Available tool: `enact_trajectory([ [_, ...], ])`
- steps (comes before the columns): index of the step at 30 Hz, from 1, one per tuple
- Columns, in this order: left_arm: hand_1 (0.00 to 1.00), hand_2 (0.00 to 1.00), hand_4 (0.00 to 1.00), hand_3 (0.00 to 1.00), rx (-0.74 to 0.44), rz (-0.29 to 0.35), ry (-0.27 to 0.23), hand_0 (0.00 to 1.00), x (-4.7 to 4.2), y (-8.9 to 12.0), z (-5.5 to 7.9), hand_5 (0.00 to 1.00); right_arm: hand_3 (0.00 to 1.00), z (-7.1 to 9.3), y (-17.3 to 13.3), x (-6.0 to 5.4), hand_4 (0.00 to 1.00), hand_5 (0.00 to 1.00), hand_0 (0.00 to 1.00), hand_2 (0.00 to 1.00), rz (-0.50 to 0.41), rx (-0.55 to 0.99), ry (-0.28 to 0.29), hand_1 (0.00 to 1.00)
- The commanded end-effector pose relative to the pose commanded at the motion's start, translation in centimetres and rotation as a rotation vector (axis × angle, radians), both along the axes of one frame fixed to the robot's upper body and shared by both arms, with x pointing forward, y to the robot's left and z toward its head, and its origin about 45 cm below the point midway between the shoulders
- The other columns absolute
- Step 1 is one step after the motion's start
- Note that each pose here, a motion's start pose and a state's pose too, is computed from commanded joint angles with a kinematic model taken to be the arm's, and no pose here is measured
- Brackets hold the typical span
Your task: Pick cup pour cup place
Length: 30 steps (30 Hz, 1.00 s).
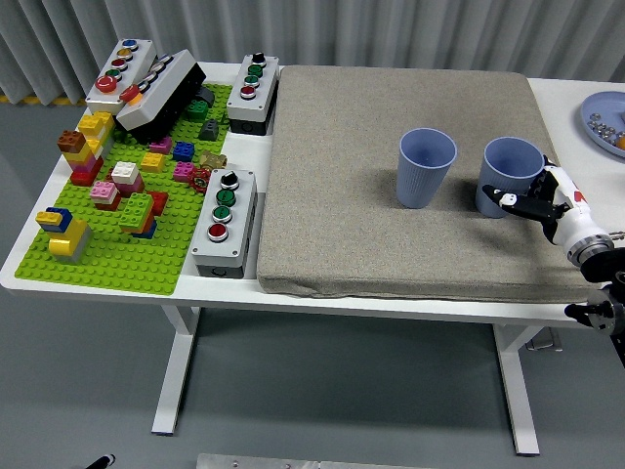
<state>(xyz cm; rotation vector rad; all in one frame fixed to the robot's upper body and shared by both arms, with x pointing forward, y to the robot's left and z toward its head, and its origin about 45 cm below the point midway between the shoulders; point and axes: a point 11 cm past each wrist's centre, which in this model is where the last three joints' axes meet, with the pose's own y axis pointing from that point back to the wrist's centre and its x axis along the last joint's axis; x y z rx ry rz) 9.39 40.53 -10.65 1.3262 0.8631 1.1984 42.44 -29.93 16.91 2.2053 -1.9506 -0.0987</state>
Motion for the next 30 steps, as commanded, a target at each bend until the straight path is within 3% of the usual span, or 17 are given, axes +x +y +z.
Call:
enact_trajectory([
  [20,0.781,0.816,0.539,0.743,-0.005,0.019,0.003,0.815,-0.52,-0.1,-0.1,0.998,0.998,0.2,-2.6,-1.4,0.874,0.254,0.982,0.998,-0.018,-0.039,0.006,0.968],
  [30,0.78,0.816,0.539,0.743,-0.007,0.037,0.007,0.815,-0.9,-0.1,-0.2,0.998,0.998,1.0,-4.7,-3.6,0.874,0.267,0.981,0.998,-0.027,-0.069,-0.013,0.961],
])
